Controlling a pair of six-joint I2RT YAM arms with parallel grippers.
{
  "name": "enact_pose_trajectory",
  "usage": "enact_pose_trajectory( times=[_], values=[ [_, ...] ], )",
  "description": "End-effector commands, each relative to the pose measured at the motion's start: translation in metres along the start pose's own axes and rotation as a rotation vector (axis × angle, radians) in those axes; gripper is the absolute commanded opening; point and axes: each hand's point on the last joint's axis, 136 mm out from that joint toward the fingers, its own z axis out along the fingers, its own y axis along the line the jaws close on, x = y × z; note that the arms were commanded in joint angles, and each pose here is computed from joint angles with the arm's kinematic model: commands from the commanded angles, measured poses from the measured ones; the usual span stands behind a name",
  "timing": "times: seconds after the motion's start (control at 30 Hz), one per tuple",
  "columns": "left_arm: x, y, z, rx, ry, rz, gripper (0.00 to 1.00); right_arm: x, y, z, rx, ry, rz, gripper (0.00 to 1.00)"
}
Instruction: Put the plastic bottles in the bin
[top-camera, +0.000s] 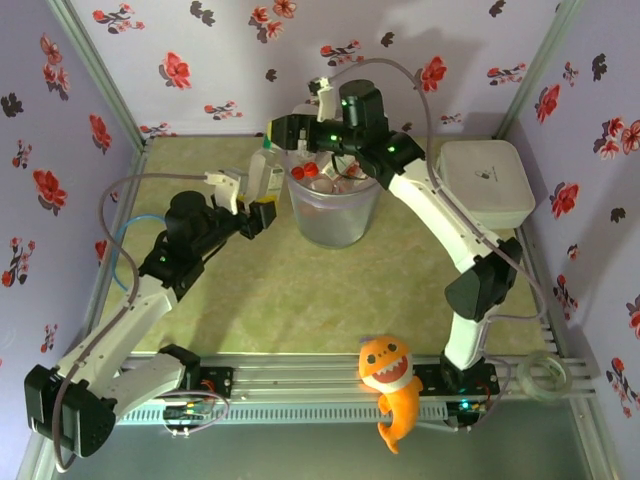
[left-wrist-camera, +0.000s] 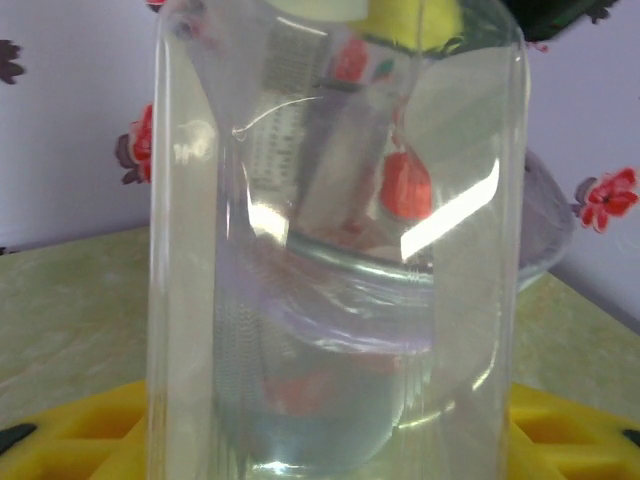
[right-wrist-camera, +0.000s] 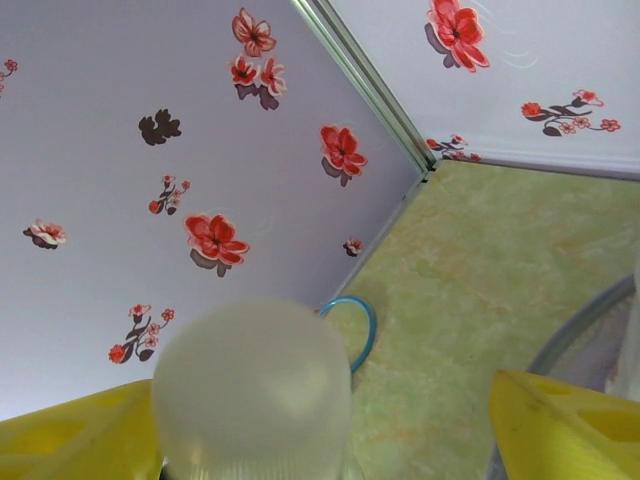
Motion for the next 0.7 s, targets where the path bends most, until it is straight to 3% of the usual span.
enact_pose_trajectory(
  times=[0.0, 0.4, 0.67],
  values=[
    [-0.023, -0.018, -0.001, 0.08, -0.074, 0.077, 0.49, -0.008, 0.006, 0.011, -0.019, -0.022, 0.011, 0.82],
    [-0.032, 0.004, 0.013, -0.031, -0.081, 0.028, 0.5, 0.009, 0.0, 0.008, 0.042, 0.047, -0.016, 0.68],
    [-0.045, 0.001, 0.015, -0.02, -0.121, 0.024, 0.55, 0.0, 0.006, 0.005, 0.04, 0.024, -0.036, 0.47]
  ],
)
